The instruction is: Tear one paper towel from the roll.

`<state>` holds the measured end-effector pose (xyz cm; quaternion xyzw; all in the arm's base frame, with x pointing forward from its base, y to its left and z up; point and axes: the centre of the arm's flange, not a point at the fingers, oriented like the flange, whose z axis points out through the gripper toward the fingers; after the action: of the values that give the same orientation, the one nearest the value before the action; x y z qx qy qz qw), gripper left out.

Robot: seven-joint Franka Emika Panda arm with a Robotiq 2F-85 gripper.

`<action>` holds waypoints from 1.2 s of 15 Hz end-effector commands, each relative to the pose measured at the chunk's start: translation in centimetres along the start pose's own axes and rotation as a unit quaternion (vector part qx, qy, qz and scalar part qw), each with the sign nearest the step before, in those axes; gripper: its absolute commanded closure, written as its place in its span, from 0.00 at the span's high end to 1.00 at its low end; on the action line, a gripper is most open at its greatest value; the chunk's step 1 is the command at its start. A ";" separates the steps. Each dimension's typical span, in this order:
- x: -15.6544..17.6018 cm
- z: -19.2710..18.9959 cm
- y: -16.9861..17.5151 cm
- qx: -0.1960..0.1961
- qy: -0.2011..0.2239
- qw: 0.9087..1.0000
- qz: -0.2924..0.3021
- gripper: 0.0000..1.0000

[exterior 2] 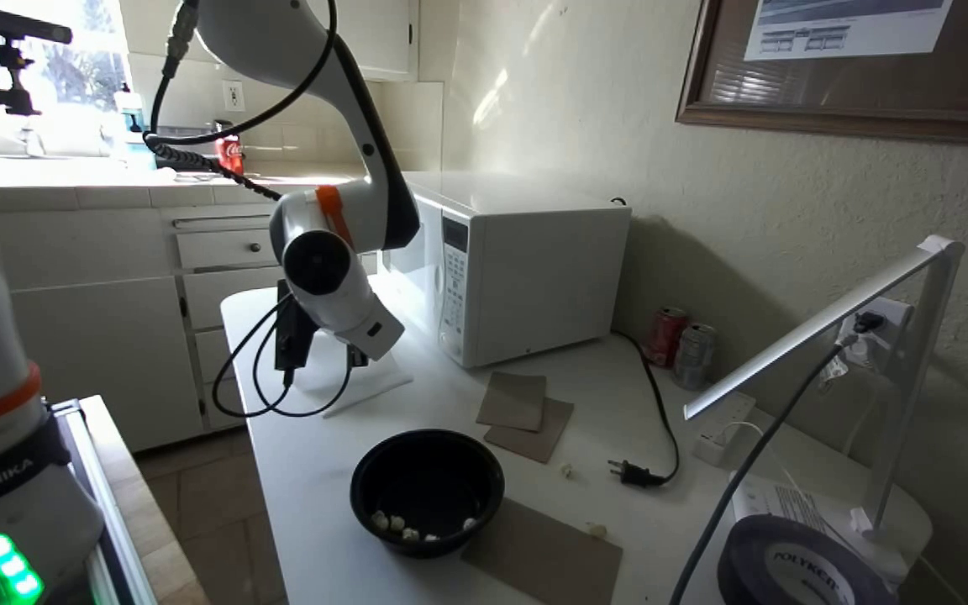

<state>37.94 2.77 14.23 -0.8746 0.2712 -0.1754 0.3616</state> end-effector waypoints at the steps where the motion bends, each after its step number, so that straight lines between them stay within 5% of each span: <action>1: -0.8 -0.3 1.8 -0.010 -0.024 0.999 0.046 0.00; 8: -0.8 -1.0 3.7 -0.111 -0.011 0.989 0.096 0.00; 10: -0.5 -1.4 3.4 -0.111 -0.006 0.990 0.089 0.00; 15: 0.0 -3.3 -1.0 -0.137 -0.001 0.991 0.003 0.00; 18: 0.2 -4.9 -4.2 -0.169 -0.013 0.984 -0.064 0.00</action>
<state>37.18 1.42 16.28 -0.9214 0.2814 -0.1384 0.2297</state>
